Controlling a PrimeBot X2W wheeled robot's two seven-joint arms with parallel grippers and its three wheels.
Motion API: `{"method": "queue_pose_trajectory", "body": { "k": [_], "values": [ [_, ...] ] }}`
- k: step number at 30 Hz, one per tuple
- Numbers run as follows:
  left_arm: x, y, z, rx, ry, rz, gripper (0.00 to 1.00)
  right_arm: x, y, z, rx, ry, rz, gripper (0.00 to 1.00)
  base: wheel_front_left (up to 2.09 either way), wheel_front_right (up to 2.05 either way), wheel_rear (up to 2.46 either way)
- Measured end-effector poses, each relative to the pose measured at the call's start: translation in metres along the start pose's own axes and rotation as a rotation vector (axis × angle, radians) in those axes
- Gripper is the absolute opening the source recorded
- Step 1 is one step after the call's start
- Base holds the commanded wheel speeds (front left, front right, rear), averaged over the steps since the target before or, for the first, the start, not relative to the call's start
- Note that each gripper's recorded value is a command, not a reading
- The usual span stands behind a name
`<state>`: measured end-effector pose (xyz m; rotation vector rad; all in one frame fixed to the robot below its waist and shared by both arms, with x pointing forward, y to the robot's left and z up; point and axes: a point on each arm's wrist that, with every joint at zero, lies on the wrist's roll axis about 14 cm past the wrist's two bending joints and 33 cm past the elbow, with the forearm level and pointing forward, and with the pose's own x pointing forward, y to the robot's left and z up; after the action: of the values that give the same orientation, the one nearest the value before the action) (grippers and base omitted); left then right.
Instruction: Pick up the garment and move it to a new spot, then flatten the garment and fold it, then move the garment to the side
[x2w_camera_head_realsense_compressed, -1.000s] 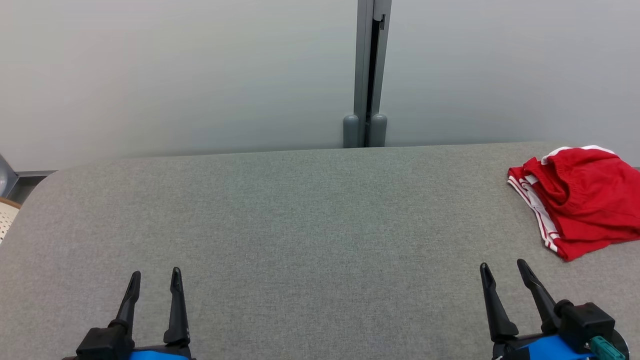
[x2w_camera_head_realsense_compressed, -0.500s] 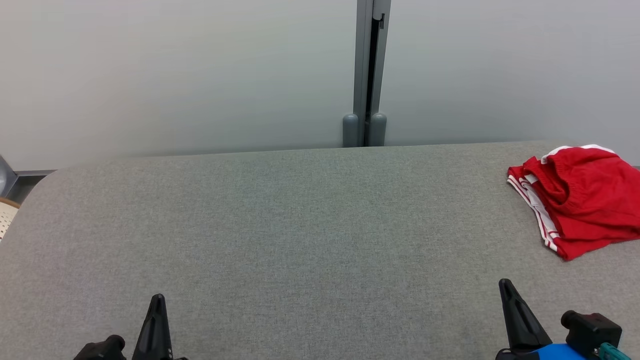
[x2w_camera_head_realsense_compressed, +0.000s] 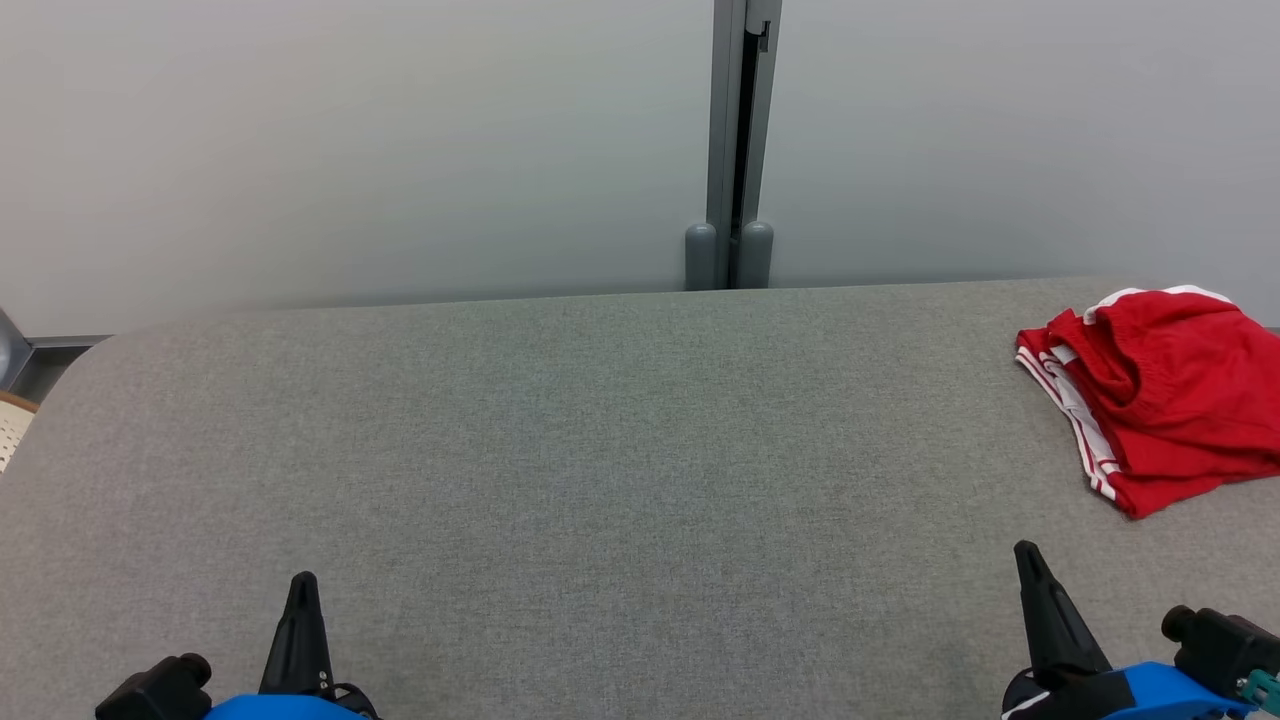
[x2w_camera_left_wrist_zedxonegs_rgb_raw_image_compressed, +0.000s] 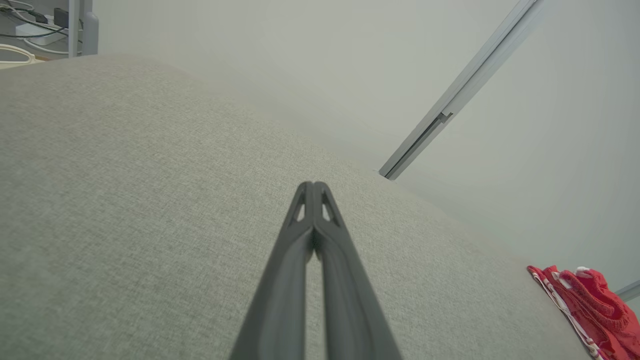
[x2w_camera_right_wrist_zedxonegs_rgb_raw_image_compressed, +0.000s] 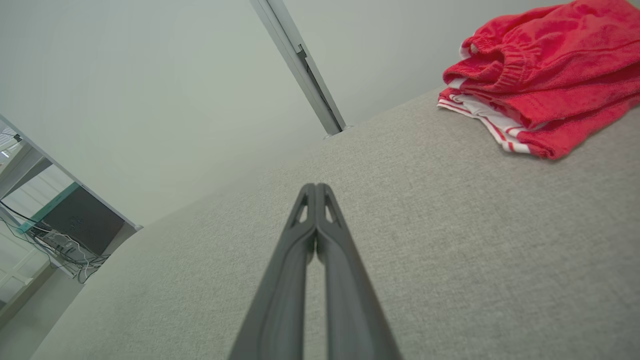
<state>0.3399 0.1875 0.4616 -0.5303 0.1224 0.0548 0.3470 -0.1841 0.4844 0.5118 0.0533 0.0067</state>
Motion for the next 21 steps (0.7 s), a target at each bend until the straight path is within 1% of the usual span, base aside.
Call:
{"method": "queue_pose_trajectory", "body": {
  "k": [21],
  "values": [
    [0.012,0.001,0.009,-0.287,0.005,0.014,0.00,0.011,-0.004,0.008,0.291,-0.011,-0.021,0.00,0.00,0.00,0.00]
  ]
}}
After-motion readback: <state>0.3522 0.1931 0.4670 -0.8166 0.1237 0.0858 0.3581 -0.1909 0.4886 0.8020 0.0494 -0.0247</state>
